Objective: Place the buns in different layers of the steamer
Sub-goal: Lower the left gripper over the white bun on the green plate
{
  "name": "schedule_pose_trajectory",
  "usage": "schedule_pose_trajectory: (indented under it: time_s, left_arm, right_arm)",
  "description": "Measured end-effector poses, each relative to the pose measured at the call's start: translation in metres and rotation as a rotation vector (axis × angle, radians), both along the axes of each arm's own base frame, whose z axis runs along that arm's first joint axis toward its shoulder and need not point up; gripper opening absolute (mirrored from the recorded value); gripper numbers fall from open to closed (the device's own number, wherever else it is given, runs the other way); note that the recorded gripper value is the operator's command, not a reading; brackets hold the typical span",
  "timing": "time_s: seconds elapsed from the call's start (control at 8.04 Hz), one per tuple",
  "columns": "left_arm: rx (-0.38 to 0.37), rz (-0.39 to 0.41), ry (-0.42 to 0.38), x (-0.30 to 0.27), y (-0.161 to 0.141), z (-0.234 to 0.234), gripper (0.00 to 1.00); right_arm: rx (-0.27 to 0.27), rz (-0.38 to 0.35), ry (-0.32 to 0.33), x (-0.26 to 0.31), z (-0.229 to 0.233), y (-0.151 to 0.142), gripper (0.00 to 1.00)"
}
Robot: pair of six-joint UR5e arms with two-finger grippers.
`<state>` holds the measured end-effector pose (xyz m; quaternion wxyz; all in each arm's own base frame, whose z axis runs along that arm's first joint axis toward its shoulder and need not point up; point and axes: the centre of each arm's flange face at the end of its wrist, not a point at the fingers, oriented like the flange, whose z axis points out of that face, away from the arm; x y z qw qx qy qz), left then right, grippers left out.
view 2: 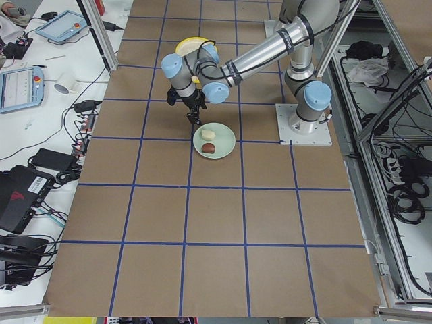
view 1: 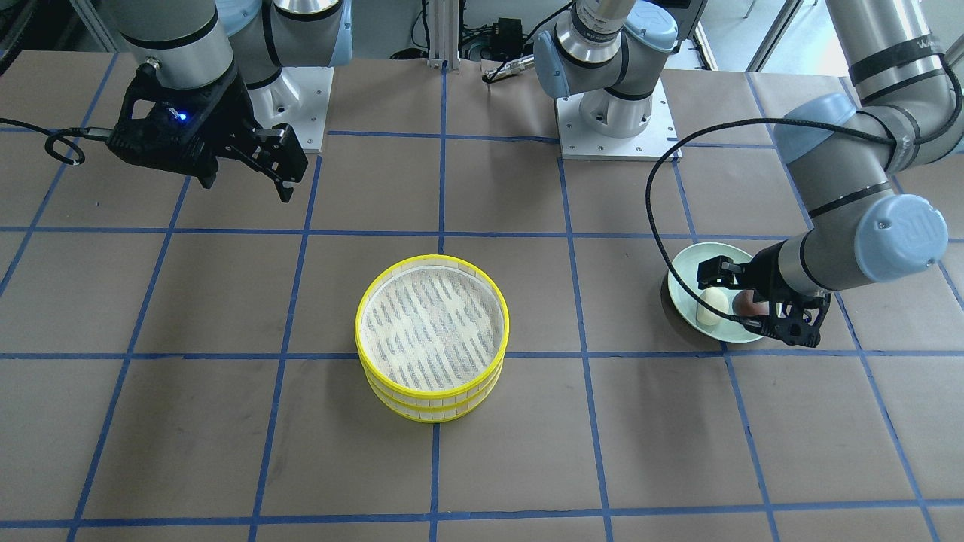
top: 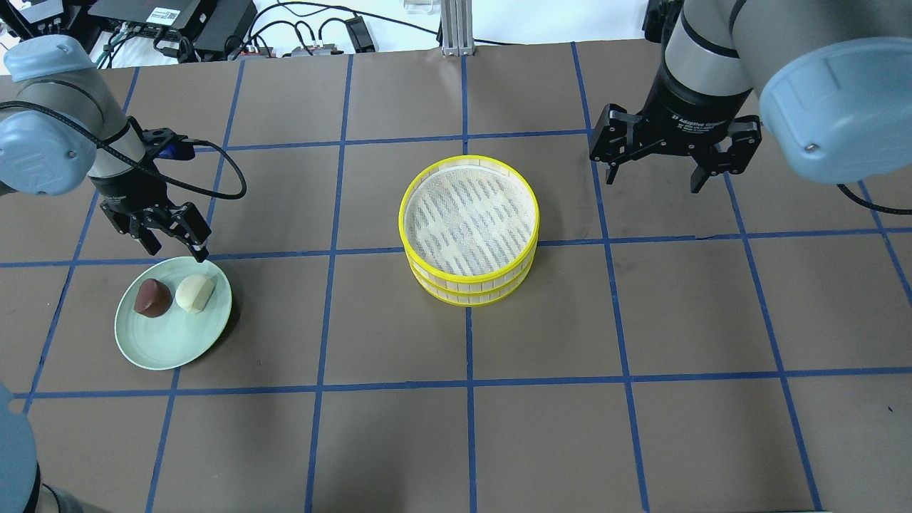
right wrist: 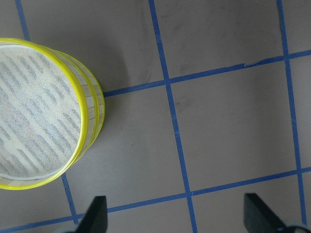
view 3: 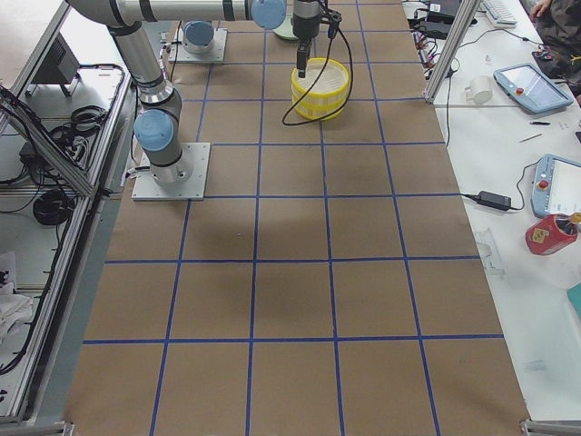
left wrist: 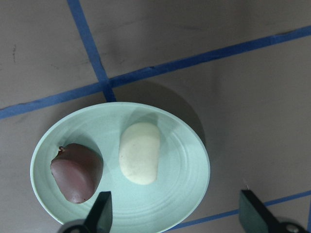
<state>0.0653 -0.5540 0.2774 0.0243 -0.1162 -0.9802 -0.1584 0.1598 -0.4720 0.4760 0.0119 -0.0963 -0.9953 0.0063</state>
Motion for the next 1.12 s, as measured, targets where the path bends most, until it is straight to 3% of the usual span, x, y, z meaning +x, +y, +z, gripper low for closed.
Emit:
schedule_pose_trajectory:
  time_s: [1.12]
  left_arm:
    - [0.085, -0.057, -0.015, 0.014, -0.015, -0.069, 0.88]
  right_arm:
    - [0.003, -0.004, -0.004, 0.001, -0.010, -0.009, 1.00]
